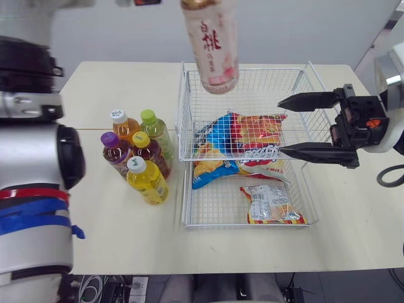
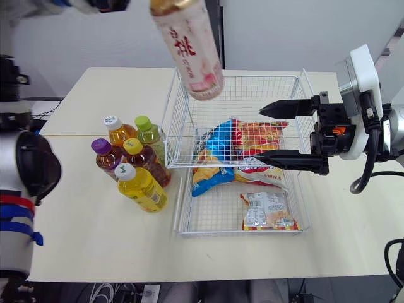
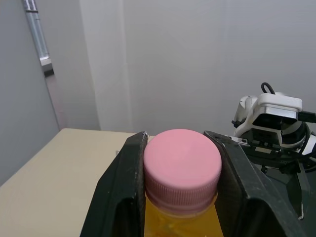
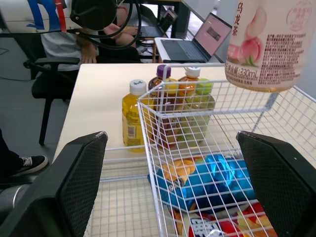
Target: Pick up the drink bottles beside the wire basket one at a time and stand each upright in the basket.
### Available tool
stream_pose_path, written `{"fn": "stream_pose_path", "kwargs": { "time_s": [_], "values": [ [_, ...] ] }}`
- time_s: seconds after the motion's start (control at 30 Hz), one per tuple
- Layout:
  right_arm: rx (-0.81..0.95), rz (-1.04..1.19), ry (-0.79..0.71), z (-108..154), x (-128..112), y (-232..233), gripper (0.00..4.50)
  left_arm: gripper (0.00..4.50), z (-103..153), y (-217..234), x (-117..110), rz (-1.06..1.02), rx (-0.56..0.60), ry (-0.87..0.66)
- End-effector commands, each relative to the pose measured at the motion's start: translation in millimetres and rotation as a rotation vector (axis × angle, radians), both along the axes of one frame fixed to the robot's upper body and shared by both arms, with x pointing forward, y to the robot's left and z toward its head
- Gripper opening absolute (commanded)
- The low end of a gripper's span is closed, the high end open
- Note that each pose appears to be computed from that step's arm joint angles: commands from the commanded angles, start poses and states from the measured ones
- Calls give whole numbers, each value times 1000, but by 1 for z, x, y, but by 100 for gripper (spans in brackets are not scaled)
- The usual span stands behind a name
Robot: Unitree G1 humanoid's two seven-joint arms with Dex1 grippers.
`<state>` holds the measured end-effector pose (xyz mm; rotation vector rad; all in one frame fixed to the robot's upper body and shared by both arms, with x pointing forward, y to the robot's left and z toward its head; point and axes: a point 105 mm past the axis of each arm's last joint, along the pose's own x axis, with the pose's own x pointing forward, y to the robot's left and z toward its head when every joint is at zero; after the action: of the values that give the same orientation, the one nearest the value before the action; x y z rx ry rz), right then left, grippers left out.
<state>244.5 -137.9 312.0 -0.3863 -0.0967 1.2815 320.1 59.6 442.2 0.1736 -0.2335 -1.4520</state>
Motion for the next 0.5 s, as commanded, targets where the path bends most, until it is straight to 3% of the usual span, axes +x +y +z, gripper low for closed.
{"fn": "stream_pose_path", "kwargs": {
  "time_s": [0.03,0.33,0.5],
  "values": [
    [6,-119,-93,18,-3,-14,450,136,13,-26,-5,-34,-23,-122],
    [-7,-415,-134,35,-8,-66,450,136,-20,-86,25,-26,-10,-117],
    [0,-443,-130,35,-15,-71,450,136,-29,-103,37,13,-13,-101]
  ]
}}
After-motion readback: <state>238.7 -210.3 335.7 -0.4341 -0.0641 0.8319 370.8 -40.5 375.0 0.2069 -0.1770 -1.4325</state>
